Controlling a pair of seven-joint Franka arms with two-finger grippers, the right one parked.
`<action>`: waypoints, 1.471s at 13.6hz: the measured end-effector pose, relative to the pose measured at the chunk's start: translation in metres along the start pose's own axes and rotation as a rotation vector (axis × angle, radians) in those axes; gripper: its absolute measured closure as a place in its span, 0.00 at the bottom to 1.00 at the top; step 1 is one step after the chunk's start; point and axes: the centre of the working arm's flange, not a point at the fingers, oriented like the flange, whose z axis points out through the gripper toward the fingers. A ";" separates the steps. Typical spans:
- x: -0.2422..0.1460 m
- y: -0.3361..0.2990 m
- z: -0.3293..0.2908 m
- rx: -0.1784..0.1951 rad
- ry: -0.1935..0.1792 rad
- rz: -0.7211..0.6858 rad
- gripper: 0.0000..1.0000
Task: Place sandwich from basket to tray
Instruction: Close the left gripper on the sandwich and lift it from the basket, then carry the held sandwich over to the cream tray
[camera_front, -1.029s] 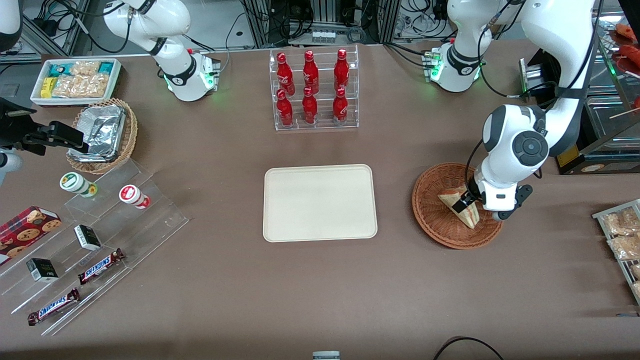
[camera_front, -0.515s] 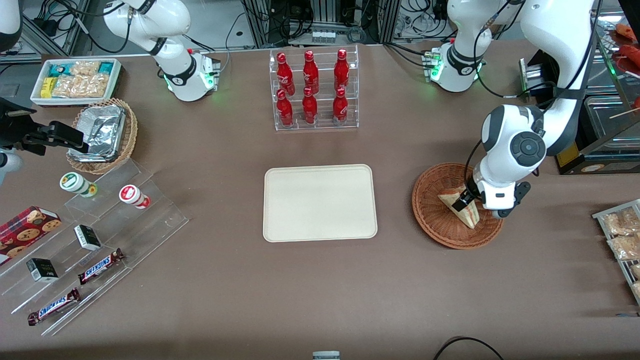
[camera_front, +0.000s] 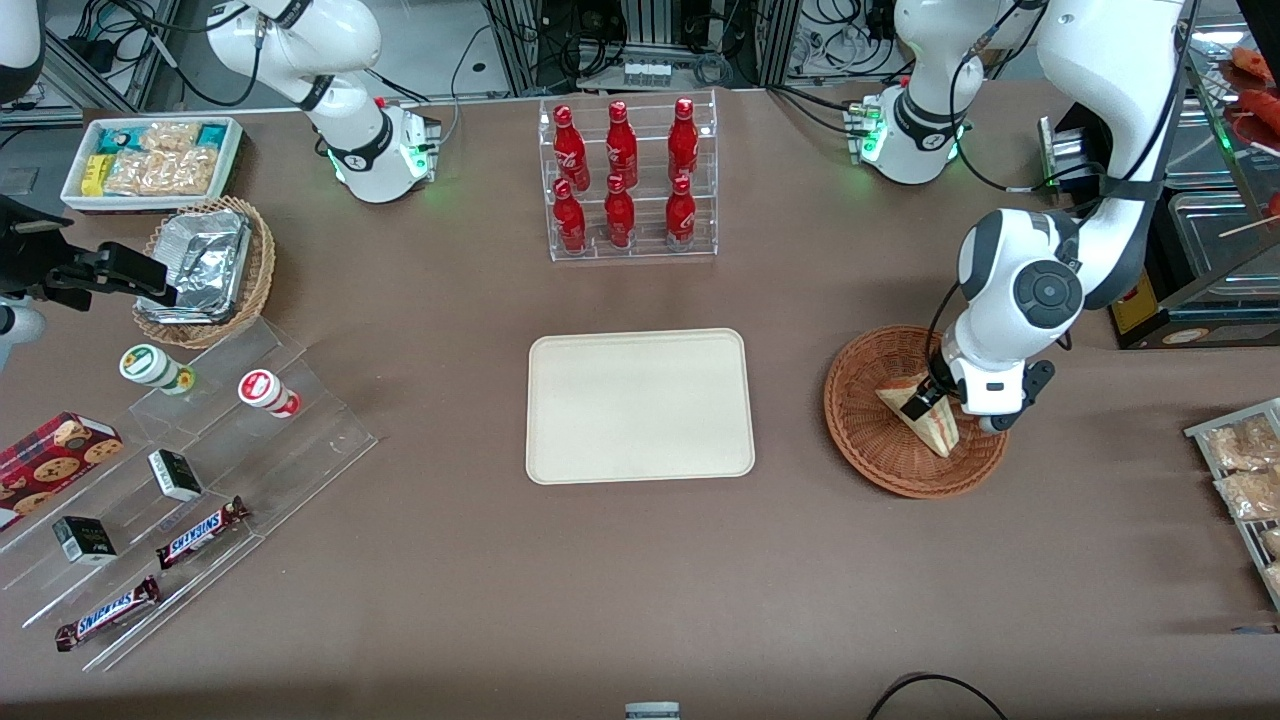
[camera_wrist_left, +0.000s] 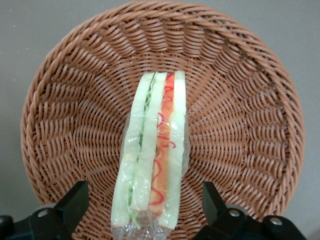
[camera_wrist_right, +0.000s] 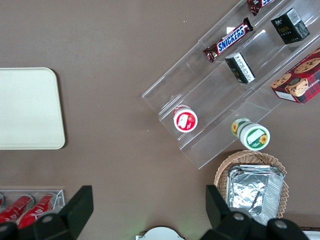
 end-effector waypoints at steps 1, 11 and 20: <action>-0.001 -0.001 0.002 0.003 -0.002 -0.008 0.00; 0.004 0.006 0.012 -0.005 -0.004 -0.045 0.65; -0.003 0.073 -0.095 0.034 -0.028 0.215 0.84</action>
